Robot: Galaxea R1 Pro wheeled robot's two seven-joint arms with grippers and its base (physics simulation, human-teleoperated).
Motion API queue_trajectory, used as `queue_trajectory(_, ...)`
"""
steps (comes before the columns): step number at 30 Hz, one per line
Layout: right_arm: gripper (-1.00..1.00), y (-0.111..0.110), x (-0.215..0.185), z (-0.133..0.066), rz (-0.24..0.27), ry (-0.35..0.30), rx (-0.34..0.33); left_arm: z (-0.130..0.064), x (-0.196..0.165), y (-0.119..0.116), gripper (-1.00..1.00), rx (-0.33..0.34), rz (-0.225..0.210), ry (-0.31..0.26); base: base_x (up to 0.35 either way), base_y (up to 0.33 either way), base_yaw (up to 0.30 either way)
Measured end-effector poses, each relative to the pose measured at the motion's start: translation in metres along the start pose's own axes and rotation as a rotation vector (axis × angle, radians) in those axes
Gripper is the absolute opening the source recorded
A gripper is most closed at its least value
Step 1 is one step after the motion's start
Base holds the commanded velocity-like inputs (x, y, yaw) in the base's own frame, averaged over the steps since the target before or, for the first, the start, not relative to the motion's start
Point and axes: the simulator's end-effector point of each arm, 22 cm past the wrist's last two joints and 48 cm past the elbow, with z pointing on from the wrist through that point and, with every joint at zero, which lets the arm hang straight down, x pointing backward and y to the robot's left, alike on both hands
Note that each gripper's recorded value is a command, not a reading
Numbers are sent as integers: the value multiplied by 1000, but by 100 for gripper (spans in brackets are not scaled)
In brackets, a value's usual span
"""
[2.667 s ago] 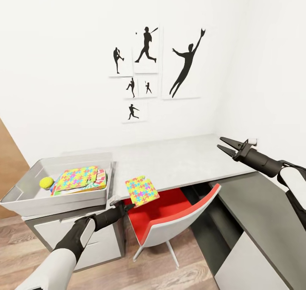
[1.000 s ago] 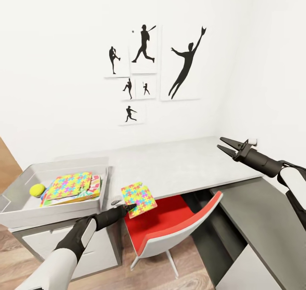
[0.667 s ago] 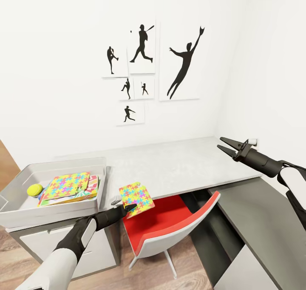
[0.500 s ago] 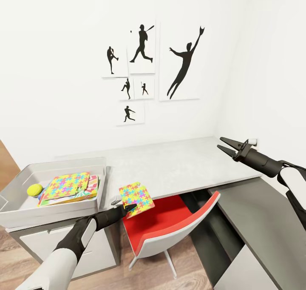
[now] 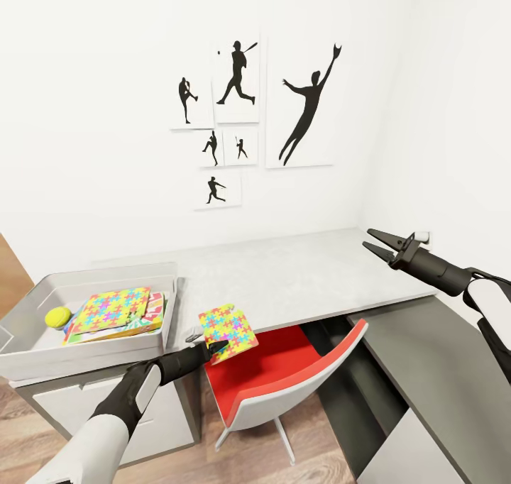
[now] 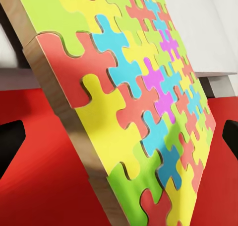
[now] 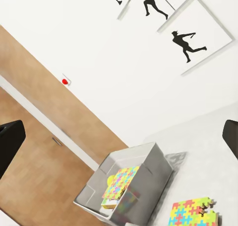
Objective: Put all the toys in the child's room - the three board games (two on the bed and one on the table), the two jigsaw puzzles on the table, and the tennis ball on the table - inside the toy box on the table in the child's room.
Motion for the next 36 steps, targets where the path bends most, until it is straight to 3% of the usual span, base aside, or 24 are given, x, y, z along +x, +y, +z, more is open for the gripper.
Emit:
queue_trajectory(23, 100, 0, 0, 0, 0, -1, 0, -1, 0, 0, 100, 1, 1, -1, 0, 0, 0)
queue_trajectory(24, 100, 0, 0, 0, 0, -1, 0, -1, 0, 0, -100, 1, 1, -1, 0, 0, 0)
queue_trajectory(36, 100, 1, 0, 0, 0, 0, -3, 0, 1, -2, -100, 7, -14, 3, 0, 0, 0)
